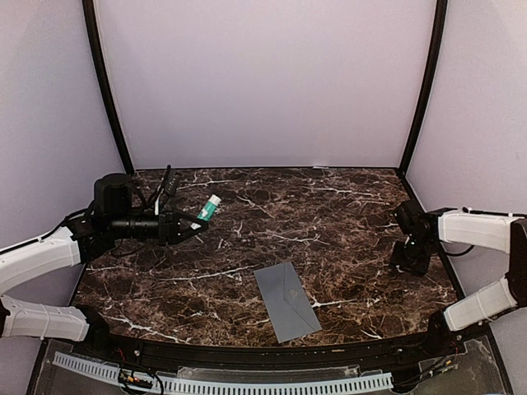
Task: Place the letter into the envelope and seal it
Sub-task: Pick up the solid glue cap from the center of the board.
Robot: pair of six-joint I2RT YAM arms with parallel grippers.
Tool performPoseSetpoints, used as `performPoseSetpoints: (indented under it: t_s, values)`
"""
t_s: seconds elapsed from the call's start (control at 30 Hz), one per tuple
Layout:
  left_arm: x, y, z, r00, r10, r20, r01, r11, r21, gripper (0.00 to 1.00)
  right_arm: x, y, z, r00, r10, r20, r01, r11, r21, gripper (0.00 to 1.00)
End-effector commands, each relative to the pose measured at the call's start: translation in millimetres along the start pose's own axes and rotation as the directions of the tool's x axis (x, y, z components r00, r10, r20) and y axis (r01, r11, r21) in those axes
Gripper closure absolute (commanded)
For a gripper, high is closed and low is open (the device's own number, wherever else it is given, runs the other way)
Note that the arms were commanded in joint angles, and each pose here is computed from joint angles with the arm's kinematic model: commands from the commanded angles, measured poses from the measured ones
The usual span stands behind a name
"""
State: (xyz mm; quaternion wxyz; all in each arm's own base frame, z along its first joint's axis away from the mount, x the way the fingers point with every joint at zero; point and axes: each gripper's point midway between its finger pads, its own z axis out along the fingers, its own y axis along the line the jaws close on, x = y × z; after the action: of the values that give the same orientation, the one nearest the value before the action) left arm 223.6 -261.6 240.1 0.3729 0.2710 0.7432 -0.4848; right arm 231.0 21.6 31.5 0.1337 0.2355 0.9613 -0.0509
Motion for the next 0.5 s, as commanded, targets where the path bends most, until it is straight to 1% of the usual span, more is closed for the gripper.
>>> performPoseSetpoints:
  t_s: [0.0,0.23,0.47]
  values:
    - [0,-7,-3,1.000,0.027,0.013,-0.027,0.999,0.036,1.00,-8,-5,5,0.999,0.019,0.035,-0.020,0.999,0.036,0.46]
    - [1,-8,-2,1.000,0.021,0.006,-0.021,0.999,0.046,1.00,-11,-3,15,1.000,0.003,0.024,-0.004,0.999,0.047,0.59]
    - [2,-8,-1,1.000,0.019,0.003,-0.019,0.998,0.053,1.00,-19,-1,13,0.999,0.001,0.036,-0.003,0.999,0.050,0.60]
